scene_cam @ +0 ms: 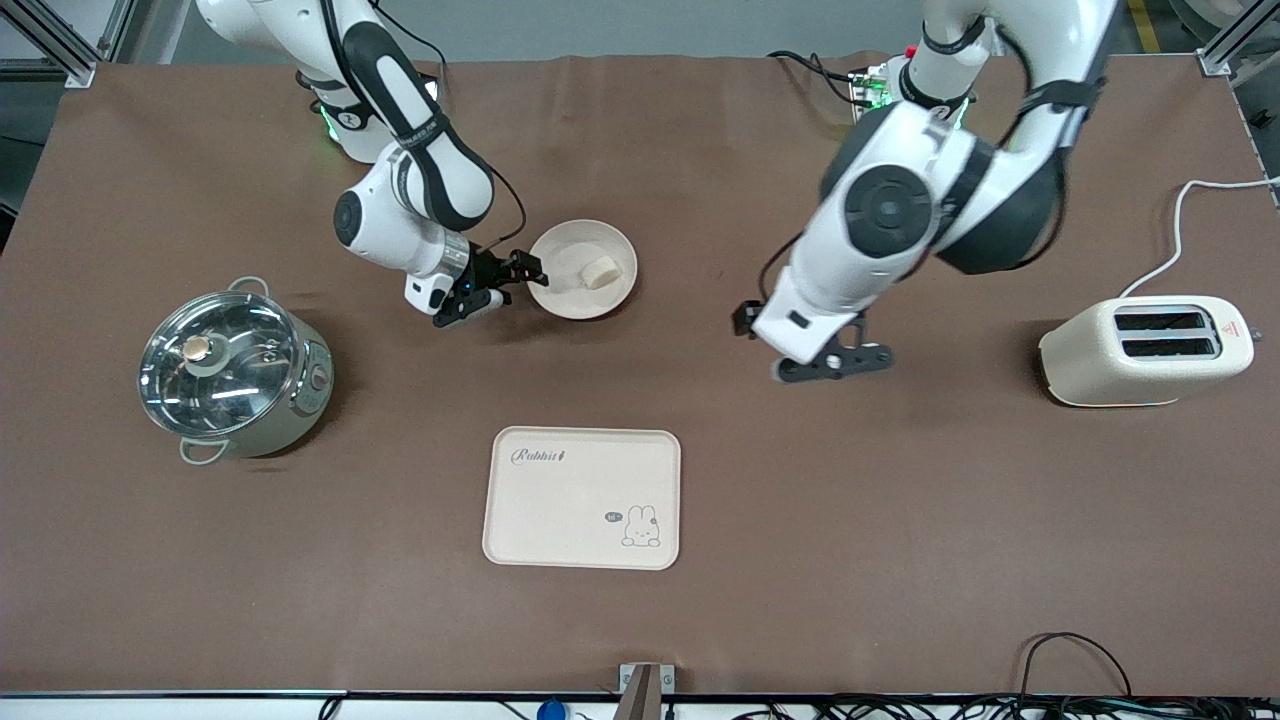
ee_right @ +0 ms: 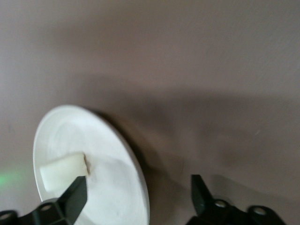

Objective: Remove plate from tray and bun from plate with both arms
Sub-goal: 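Set the bowl on the table and open the right gripper, then lower the left gripper onto the bun while the right gripper withdraws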

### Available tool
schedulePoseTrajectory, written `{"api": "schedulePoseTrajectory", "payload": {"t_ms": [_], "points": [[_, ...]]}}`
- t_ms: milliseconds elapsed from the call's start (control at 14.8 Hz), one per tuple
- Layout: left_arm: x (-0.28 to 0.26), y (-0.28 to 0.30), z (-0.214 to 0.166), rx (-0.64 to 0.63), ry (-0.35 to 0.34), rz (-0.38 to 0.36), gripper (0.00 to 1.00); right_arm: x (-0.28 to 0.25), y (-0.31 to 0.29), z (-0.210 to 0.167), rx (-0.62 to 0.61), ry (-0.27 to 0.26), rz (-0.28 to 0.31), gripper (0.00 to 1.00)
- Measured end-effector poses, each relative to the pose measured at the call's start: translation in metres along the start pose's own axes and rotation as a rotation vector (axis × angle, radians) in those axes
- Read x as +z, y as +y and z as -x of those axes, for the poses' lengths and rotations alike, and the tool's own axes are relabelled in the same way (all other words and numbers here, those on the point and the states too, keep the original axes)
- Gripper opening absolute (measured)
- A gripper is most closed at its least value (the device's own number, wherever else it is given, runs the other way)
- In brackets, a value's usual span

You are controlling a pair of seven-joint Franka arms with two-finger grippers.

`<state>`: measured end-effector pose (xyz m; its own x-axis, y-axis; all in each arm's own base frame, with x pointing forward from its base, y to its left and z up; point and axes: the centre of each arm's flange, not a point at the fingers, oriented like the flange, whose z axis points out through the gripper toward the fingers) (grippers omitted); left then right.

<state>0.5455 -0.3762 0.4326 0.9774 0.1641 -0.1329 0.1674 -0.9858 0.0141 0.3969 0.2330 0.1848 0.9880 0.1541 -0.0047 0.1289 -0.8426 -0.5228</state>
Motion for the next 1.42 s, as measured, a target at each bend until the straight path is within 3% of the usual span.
{"api": "schedulePoseTrajectory", "payload": {"t_ms": [406,676,812,1082,1420], "points": [[0.070,0.098,0.071,-0.215,0.004,0.028,1.00,-0.051,0.041,-0.038,0.037,0.098,0.014,1.00],[0.119,0.138,0.112,-0.351,-0.001,0.051,1.00,-0.098,0.064,-0.079,-0.030,0.075,0.001,1.00],[0.140,0.155,0.133,-0.417,-0.007,0.061,0.99,-0.133,0.063,-0.107,-0.024,0.034,0.009,1.00],[0.183,0.180,0.168,-0.524,-0.018,0.060,0.95,-0.218,0.040,-0.156,0.039,-0.039,0.124,1.00],[0.227,0.194,0.206,-0.584,-0.015,0.014,0.85,-0.378,0.075,-0.180,0.077,-0.016,0.314,1.00]]}}
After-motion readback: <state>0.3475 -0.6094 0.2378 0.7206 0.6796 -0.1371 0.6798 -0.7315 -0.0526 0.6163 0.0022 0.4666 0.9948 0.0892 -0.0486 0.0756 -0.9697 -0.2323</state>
